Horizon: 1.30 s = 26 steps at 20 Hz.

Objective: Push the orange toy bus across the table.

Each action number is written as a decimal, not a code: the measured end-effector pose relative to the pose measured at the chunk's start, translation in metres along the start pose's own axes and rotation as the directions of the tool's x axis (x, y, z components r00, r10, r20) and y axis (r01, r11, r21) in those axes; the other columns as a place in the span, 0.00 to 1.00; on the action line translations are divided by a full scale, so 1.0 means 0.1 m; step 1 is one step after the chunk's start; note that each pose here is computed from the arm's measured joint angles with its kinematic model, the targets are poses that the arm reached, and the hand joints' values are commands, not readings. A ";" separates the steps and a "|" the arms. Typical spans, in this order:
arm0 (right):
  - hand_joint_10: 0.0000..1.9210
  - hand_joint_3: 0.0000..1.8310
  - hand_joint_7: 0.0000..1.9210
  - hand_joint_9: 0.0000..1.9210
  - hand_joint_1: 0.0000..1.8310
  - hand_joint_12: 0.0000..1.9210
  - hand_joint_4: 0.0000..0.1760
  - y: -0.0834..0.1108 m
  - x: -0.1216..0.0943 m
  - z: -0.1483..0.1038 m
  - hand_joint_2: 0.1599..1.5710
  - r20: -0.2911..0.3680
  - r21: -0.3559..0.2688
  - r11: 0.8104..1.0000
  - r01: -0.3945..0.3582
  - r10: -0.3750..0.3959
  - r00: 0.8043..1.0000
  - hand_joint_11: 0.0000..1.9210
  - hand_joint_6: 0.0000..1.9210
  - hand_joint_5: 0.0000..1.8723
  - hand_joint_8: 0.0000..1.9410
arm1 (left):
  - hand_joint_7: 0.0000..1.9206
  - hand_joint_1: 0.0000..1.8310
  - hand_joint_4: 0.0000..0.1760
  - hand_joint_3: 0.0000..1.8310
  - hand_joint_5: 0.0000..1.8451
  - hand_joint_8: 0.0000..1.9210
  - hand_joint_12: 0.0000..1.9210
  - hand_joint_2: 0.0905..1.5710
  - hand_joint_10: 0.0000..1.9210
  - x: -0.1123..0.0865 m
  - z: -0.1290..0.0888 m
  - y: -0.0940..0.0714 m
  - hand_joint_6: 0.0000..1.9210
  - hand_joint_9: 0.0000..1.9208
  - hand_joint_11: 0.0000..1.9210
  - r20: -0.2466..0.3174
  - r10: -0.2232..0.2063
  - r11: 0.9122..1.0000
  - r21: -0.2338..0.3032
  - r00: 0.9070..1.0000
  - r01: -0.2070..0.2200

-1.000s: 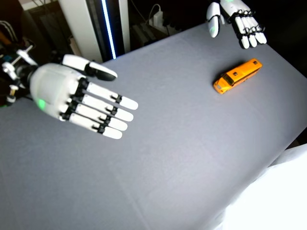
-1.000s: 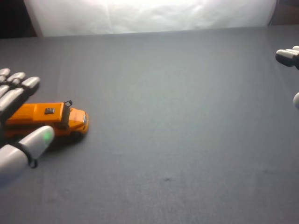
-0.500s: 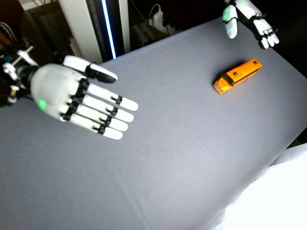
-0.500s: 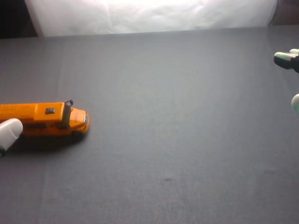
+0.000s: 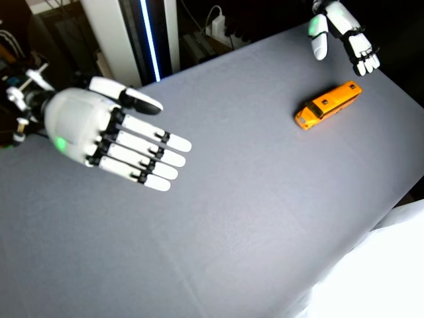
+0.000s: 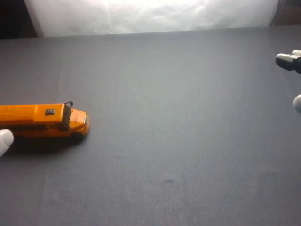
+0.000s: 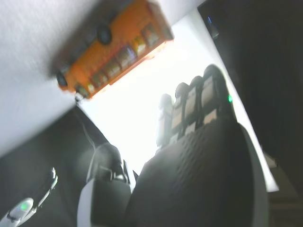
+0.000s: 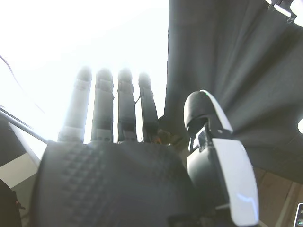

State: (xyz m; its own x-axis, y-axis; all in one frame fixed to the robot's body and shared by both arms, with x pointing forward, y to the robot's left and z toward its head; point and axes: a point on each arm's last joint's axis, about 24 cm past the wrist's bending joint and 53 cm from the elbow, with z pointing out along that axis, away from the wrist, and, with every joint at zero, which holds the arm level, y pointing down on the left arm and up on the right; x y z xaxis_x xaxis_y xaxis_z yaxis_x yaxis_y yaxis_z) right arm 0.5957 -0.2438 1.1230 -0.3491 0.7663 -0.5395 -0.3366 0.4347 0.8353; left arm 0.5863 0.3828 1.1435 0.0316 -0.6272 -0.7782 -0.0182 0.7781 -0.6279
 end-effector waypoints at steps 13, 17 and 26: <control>0.00 0.00 0.18 0.12 0.11 0.03 0.00 -0.02 0.02 0.00 0.89 -0.008 0.006 1.000 -0.001 0.001 1.000 0.08 0.00 0.20 0.00 | 0.06 0.00 0.34 0.00 0.12 0.00 0.00 0.79 0.00 -0.03 -0.04 0.16 0.00 0.02 0.00 0.004 0.021 0.998 -0.053 1.000 -0.020; 0.00 0.00 0.19 0.12 0.11 0.03 0.00 -0.03 0.03 0.00 0.90 -0.011 0.011 1.000 -0.002 0.002 1.000 0.09 0.00 0.20 0.00 | 0.06 0.00 0.50 0.00 0.12 0.00 0.00 0.77 0.00 -0.02 -0.03 0.16 0.00 0.01 0.00 -0.006 0.023 0.998 -0.052 1.000 -0.023; 0.00 0.00 0.19 0.12 0.10 0.03 0.00 -0.03 0.04 0.00 0.89 -0.011 0.012 1.000 -0.006 0.006 1.000 0.09 0.00 0.20 0.00 | 0.06 0.00 0.51 0.00 0.12 0.00 0.00 0.76 0.00 -0.08 0.00 0.19 0.00 0.02 0.00 -0.001 0.036 0.997 -0.063 0.999 -0.036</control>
State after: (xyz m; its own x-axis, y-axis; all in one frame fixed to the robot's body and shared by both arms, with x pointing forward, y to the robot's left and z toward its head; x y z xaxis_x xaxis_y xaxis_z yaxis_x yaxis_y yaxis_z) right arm 0.5953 -0.2422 1.1180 -0.3609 0.7636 -0.5354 -0.3240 0.4357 0.8397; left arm 0.5857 0.4025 1.1373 0.0297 -0.5989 -0.8003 -0.0821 0.7965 -0.5991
